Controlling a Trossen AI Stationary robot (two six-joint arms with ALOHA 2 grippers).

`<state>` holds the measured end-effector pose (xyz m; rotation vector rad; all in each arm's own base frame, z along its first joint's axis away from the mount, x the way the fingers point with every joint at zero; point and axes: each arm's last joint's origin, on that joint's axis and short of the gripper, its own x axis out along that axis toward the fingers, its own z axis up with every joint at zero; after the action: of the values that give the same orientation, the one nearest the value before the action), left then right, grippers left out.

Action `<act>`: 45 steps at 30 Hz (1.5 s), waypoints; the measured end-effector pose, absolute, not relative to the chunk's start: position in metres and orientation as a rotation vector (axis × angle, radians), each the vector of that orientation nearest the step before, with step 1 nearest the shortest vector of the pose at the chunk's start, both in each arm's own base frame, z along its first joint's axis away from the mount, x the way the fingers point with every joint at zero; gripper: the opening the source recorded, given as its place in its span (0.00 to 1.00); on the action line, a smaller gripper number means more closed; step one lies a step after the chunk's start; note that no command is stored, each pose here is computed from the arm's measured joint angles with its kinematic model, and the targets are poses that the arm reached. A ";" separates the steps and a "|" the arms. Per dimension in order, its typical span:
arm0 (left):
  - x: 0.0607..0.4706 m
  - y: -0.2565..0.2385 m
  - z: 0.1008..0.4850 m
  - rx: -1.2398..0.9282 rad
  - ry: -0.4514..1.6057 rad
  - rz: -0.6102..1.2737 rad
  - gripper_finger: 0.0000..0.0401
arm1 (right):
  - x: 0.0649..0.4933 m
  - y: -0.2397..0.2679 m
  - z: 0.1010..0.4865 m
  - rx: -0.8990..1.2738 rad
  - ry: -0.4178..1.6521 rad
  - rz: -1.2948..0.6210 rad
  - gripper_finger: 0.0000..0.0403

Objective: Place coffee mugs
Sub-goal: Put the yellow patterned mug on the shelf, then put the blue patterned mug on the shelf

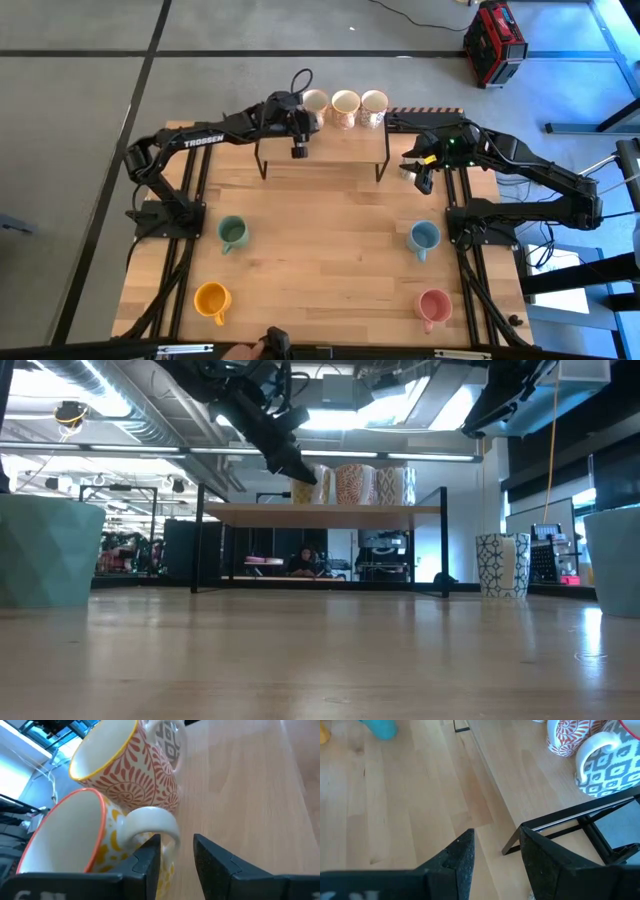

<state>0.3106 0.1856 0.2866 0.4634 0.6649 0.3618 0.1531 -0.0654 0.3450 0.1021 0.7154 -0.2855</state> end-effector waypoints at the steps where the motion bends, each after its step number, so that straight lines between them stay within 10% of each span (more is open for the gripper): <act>1: 0.311 0.185 0.286 0.466 0.672 0.376 0.28 | 0.153 -0.065 0.345 0.103 0.715 -0.285 0.37; 20: 0.316 0.151 0.286 0.463 0.821 0.597 0.30 | 0.153 -0.065 0.345 0.103 0.714 -0.285 0.37; 32: 0.272 0.096 0.358 0.196 0.504 0.548 0.30 | 0.153 -0.065 0.345 0.151 0.708 -0.302 0.37; 45: 0.249 0.056 0.360 0.057 0.610 0.382 0.30 | 0.143 -0.071 0.327 0.471 0.847 -0.771 0.52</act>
<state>0.2489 0.0557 0.3598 0.0566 0.6096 0.3816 0.1429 -0.0705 0.3271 0.4709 0.8472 -0.7707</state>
